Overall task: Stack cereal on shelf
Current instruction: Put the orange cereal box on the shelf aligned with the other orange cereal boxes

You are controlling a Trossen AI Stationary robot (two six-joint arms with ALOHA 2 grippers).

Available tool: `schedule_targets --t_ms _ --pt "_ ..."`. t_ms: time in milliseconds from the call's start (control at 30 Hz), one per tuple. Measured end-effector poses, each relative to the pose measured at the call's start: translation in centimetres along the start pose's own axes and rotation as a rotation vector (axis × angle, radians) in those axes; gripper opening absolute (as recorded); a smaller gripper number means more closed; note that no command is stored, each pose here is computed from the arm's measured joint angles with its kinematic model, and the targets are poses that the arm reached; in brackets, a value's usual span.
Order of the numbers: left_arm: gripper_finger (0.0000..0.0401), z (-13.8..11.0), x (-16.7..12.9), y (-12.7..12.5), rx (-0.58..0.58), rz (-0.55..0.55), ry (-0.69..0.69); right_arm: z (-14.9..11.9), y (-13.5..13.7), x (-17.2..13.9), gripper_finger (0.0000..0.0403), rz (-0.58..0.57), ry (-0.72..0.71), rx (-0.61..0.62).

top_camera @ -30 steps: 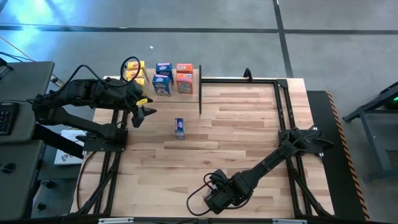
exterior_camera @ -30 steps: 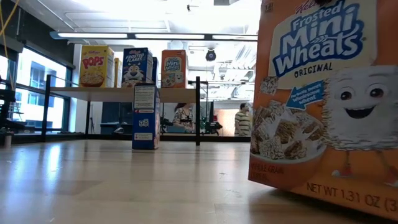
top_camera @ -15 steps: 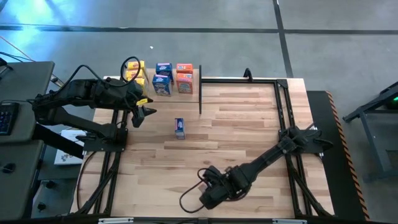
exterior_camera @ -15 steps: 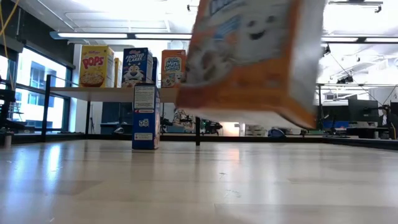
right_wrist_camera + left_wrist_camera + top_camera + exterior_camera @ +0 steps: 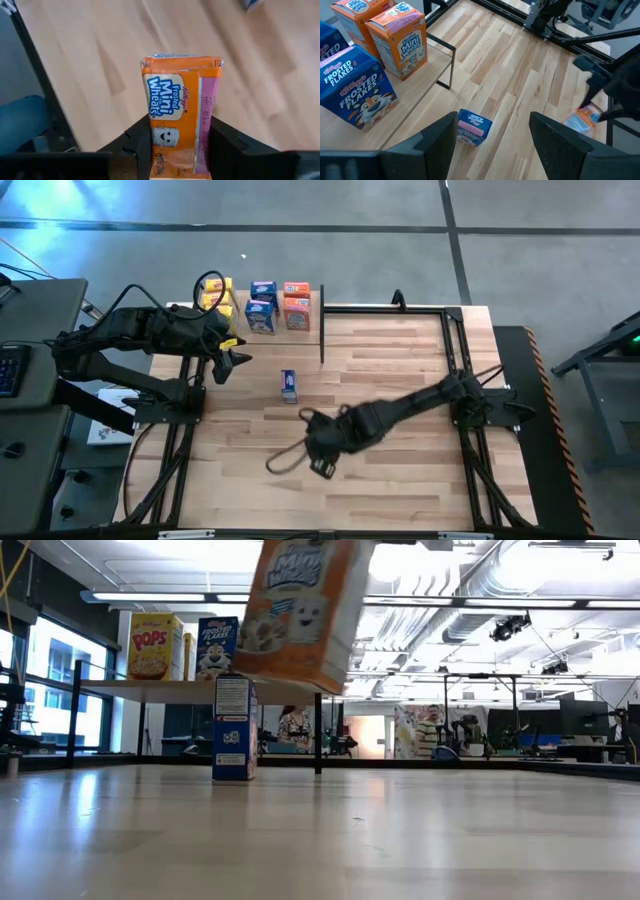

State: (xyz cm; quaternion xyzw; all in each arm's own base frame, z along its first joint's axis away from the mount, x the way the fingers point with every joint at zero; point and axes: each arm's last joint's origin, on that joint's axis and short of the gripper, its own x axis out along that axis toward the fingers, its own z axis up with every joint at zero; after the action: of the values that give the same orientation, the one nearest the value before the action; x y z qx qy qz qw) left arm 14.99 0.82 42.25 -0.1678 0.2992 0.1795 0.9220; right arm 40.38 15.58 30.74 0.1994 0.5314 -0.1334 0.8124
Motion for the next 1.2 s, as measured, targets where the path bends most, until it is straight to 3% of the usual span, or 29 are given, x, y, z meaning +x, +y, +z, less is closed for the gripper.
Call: schedule_targets --t_ms 333,533,800,1200 --pt "0.0239 0.1 0.5 -0.2 0.002 0.004 0.008 6.5 -6.3 -1.9 0.0134 -0.055 -0.06 -0.176" --pt "0.0239 0.2 1.1 -0.4 0.021 0.011 0.023 9.0 -9.5 -3.2 0.0134 -0.082 -0.095 -0.233" --pt "0.0239 0.2 1.1 -0.4 0.033 0.01 0.024 11.0 -12.1 -4.9 0.0134 -0.102 -0.146 -0.334" --pt "0.0239 0.2 1.1 -0.4 0.103 0.007 0.025 12.4 -14.3 -5.4 0.0134 -0.153 -0.183 -0.602"
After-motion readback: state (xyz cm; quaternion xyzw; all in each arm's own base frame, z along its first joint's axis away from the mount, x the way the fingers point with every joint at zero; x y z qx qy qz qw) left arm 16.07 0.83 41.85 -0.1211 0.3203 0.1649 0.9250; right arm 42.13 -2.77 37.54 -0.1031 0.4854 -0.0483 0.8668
